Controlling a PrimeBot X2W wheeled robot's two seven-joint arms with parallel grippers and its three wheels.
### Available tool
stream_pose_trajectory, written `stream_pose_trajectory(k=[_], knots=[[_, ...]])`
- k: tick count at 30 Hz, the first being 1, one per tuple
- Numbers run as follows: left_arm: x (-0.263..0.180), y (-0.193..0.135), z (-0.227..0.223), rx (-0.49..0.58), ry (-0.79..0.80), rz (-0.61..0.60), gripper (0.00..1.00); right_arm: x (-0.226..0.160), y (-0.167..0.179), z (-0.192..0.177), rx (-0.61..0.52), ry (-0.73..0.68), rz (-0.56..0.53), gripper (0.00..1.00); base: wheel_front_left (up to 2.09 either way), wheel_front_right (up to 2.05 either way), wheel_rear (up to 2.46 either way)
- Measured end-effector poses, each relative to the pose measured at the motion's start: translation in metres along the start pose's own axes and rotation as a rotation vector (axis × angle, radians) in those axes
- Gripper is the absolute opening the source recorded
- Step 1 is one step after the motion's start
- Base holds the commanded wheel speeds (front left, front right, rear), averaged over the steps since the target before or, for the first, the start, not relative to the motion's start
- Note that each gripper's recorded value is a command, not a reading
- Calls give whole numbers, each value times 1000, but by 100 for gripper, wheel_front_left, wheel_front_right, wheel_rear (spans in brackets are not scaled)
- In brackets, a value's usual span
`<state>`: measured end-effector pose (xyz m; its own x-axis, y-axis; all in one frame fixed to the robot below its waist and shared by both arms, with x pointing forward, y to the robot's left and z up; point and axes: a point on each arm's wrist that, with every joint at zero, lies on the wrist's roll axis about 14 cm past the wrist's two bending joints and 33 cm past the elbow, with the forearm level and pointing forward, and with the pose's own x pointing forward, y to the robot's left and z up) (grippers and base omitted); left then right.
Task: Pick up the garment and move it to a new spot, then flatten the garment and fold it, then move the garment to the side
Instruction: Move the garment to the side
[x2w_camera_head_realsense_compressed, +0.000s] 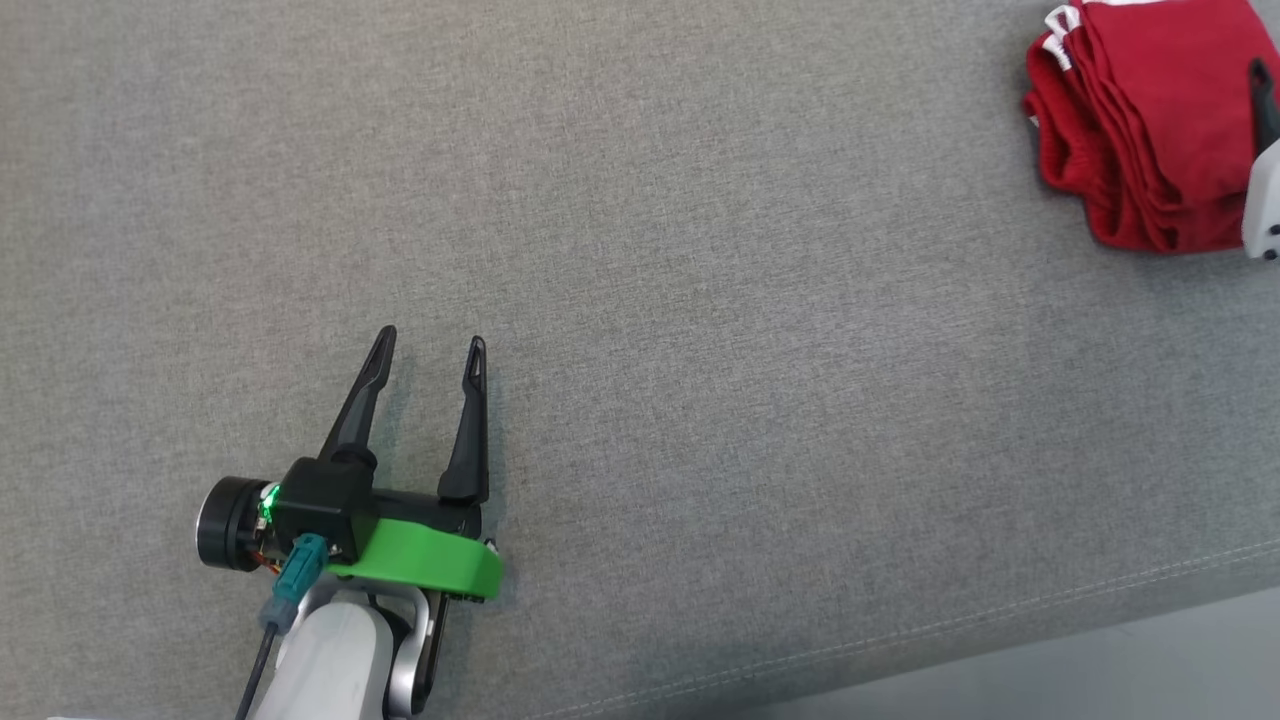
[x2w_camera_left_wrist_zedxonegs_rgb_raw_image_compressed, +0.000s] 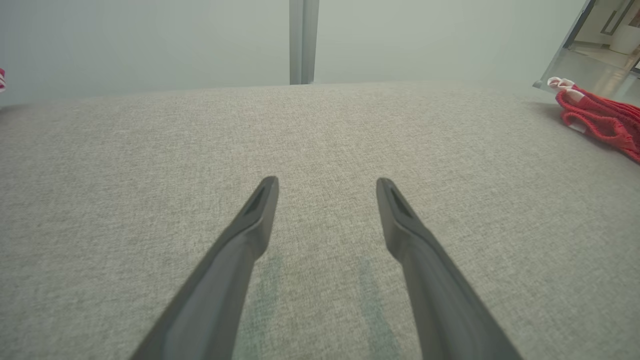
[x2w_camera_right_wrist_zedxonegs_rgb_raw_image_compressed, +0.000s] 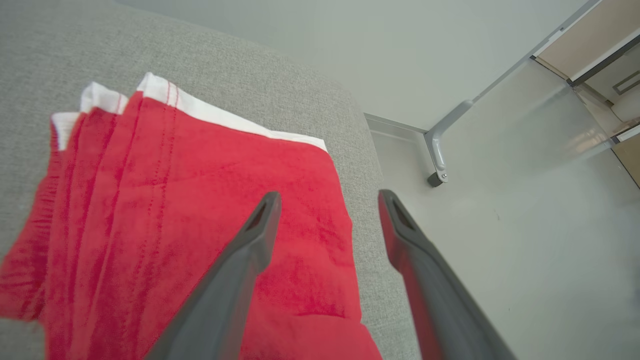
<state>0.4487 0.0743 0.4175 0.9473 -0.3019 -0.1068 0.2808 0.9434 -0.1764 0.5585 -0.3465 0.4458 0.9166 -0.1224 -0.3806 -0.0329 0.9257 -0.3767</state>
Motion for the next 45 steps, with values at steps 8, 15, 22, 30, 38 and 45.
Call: stream_pose_trajectory(k=[8,15,22,30,38,45], knots=[[-5,-6,18,-9,-38,5,100,-20,12,37,66,-126,24,100,0,0,0],[-17,0,42,-14,-87,52,100,-55,29,72,144,-289,64,100,0,0,0],[-47,11,53,-17,-110,121,100,-101,62,90,207,-425,114,100,0,0,0],[-83,28,62,-19,-139,209,100,-153,103,104,308,-559,158,100,0,0,0],[-108,40,65,-28,-160,267,100,-189,147,97,384,-600,199,100,0,0,0],[-121,46,65,-29,-169,297,100,-209,168,83,424,-582,229,100,0,0,0]])
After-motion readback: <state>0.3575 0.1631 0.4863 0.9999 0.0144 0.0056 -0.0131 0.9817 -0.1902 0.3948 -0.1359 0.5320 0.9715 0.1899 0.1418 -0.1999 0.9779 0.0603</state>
